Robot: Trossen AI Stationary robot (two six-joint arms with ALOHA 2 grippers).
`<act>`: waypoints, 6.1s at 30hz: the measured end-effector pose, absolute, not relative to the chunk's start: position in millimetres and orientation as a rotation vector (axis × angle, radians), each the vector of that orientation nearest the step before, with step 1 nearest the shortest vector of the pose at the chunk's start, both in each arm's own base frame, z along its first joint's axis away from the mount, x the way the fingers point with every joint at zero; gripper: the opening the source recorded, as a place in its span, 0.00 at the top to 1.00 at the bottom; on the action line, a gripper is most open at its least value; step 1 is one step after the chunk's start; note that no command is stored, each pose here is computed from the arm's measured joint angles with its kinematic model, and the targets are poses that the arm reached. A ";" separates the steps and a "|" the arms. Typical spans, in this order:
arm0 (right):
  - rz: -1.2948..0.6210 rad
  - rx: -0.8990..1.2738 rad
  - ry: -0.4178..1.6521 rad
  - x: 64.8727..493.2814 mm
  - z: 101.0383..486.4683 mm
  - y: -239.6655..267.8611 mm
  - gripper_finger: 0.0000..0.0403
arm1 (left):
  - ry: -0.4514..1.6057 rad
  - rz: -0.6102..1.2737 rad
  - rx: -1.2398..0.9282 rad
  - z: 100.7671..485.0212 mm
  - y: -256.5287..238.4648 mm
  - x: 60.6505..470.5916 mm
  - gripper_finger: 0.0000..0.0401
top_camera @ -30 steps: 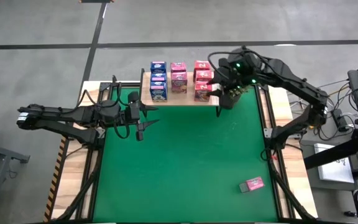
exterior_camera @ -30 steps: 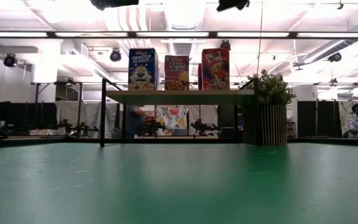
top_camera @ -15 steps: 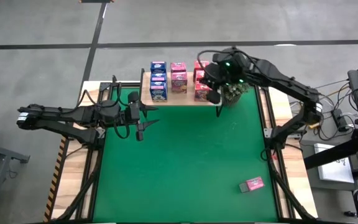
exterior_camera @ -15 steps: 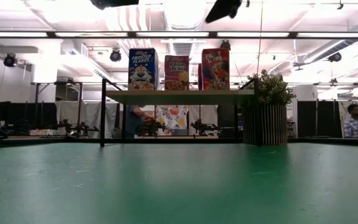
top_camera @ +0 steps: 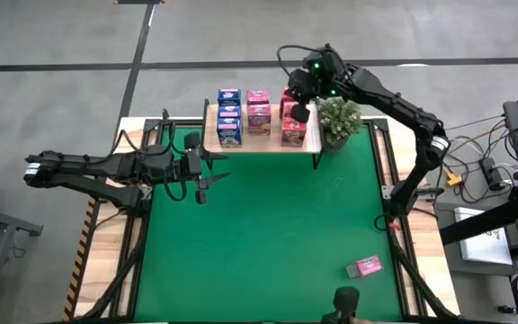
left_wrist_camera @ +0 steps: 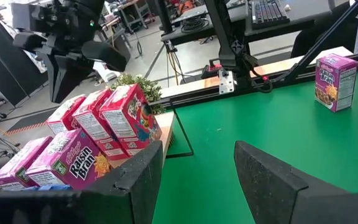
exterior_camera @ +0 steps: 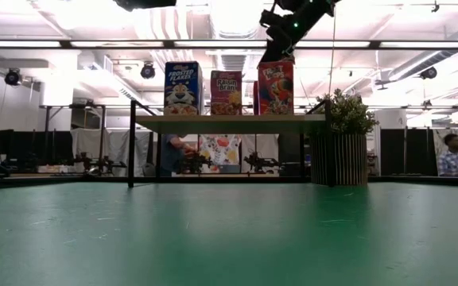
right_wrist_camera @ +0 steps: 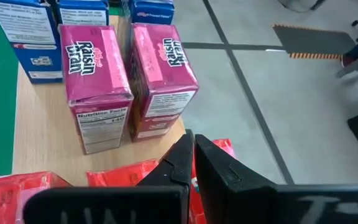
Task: Stack cereal on shelf
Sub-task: Put the red cereal box on the shelf aligned with the red cereal boxes, then put the violet cereal box on the shelf aligned with the violet cereal boxes
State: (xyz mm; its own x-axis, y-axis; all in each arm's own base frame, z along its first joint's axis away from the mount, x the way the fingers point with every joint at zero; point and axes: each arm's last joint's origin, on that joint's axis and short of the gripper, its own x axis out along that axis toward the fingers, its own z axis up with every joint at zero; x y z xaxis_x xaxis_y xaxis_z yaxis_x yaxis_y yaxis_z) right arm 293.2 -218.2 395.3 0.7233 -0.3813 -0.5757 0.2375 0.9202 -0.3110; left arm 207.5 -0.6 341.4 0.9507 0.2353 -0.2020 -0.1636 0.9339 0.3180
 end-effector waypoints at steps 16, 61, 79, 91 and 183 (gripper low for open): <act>-0.316 -0.237 0.717 295.7 379.8 -233.0 0.98 | 0.237 0.206 0.311 341.7 -0.6 207.8 0.54; -0.322 -0.242 0.738 287.8 384.1 -230.6 0.98 | 0.222 0.208 0.308 343.1 -0.7 208.0 0.54; -0.138 -0.085 0.611 280.7 420.3 -162.5 0.98 | 0.243 0.202 0.250 330.9 -1.0 209.1 0.54; 0.144 0.114 0.749 297.8 416.0 -39.9 0.98 | 0.186 0.107 0.112 307.7 -5.7 212.6 0.54; 0.122 -0.235 1.757 200.4 252.4 224.4 0.59 | 0.062 -0.025 0.045 311.5 -35.4 211.3 0.54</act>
